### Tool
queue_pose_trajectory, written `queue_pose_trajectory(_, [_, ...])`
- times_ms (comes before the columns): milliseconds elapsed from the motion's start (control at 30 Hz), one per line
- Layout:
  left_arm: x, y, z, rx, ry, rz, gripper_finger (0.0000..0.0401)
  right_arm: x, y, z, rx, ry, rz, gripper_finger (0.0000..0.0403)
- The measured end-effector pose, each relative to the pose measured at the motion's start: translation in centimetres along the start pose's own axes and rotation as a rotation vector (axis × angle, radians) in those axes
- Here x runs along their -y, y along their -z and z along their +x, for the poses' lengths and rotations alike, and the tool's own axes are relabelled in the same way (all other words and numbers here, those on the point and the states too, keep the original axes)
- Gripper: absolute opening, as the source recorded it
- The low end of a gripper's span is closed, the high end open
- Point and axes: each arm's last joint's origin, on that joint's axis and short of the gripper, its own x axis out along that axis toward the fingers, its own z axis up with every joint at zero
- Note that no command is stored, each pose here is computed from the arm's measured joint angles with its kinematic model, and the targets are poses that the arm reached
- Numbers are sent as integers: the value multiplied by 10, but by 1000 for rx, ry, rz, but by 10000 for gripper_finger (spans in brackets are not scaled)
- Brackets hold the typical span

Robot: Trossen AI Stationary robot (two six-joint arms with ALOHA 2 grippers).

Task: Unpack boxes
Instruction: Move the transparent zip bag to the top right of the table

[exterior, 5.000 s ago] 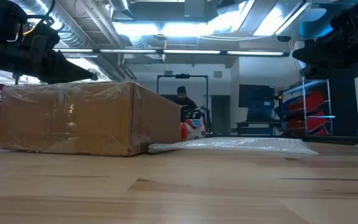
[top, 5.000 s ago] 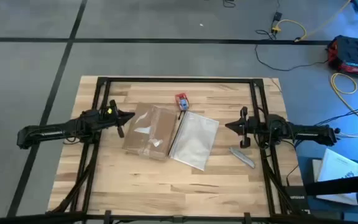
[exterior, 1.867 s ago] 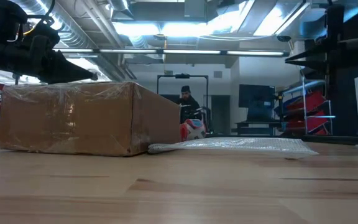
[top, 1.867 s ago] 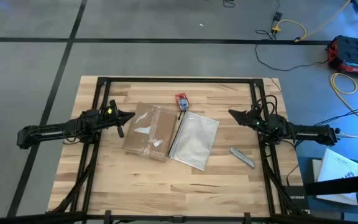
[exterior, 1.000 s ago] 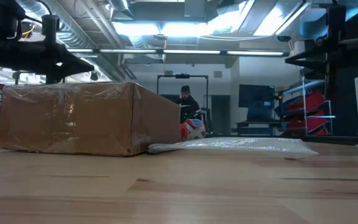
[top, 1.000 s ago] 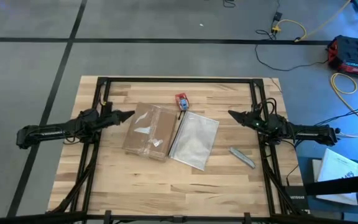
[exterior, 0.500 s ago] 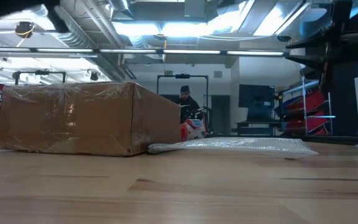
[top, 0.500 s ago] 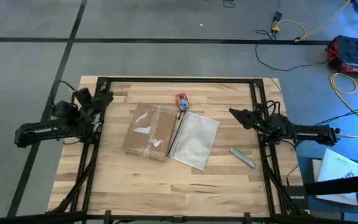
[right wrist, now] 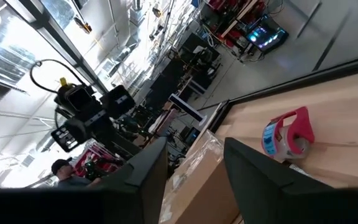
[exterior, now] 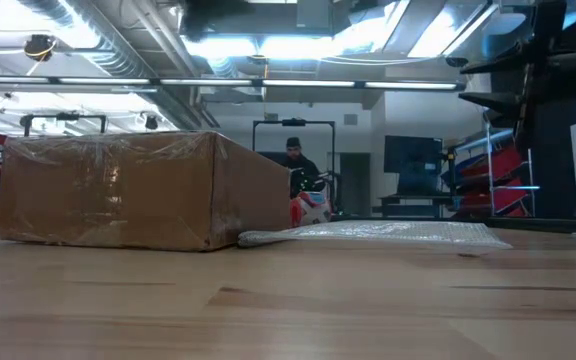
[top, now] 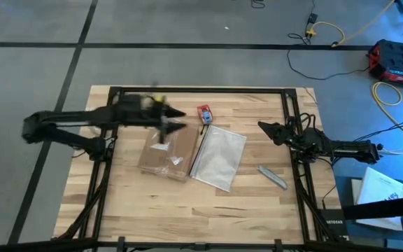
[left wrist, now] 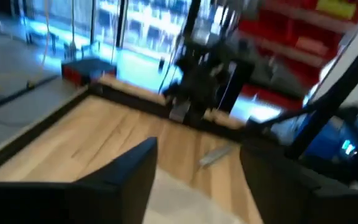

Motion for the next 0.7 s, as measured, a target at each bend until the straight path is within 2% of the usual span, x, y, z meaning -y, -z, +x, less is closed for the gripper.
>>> queue_pose_trajectory(133, [5,19,59,-146,25,127,264,0,0,0,3,-3,-16,147])
queue_pose_trajectory(367, [15,53,141,-347,67,306,269,0,0,0,-5,-9,-21,147])
queue_pose_trajectory(467, [22,62,165,-401,113,396,269,-1,0,0,-16,-17,-22,147])
queue_pose_trajectory(567, [29,81,182,-512,158,487,269,-1,0,0,-19,-18,-23,147])
queue_pose_trajectory(700, [28,110,192,-684,175,511,269,-1,1,0,-26,-25,-24,147])
